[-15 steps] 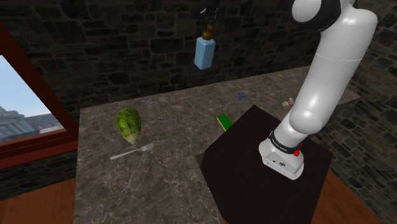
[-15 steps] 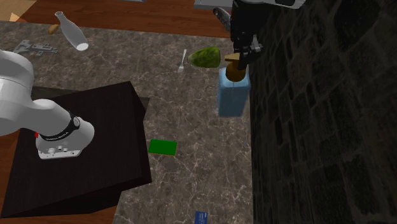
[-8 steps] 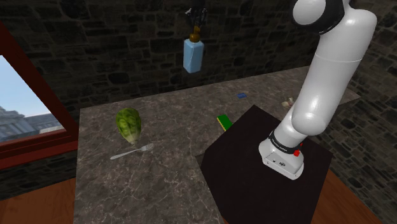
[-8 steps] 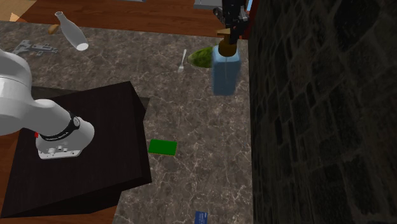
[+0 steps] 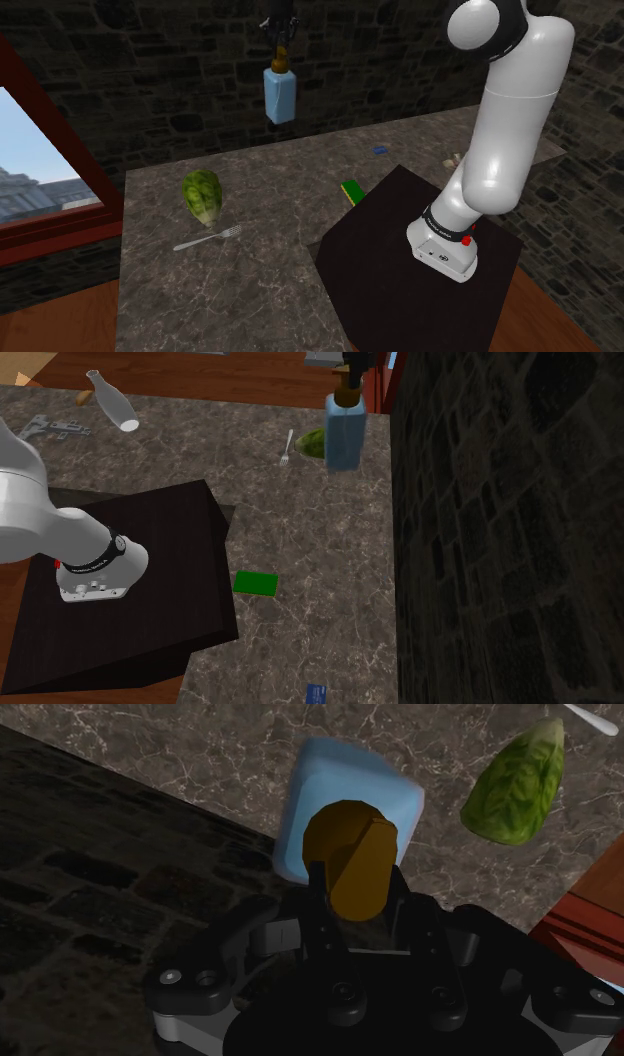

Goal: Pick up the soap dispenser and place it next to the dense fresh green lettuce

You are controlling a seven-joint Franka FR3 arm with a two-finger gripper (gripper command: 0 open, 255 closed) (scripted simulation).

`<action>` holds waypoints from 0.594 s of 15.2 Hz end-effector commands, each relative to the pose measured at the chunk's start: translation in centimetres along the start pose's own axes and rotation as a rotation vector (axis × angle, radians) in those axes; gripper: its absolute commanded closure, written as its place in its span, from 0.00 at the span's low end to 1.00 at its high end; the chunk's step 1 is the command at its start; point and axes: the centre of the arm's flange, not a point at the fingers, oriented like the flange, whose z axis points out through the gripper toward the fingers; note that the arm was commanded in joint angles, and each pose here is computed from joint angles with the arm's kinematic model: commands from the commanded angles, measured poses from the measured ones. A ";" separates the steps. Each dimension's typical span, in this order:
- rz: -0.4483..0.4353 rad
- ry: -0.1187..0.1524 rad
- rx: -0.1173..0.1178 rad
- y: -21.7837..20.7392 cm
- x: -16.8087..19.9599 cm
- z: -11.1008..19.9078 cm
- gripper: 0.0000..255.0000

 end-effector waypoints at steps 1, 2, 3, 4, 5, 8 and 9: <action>0.001 0.001 0.000 -2.8 0.0 -0.2 1.00; 0.001 0.001 0.000 -4.1 0.2 -0.2 1.00; 0.001 0.001 0.000 -5.4 0.3 -0.3 1.00; 0.001 0.001 0.000 -6.7 0.4 -0.3 1.00; 0.001 0.001 0.000 -8.0 0.6 -0.4 1.00; 0.001 0.001 0.000 -12.0 0.9 -0.5 1.00; 0.001 0.001 0.000 -13.3 1.1 -0.5 1.00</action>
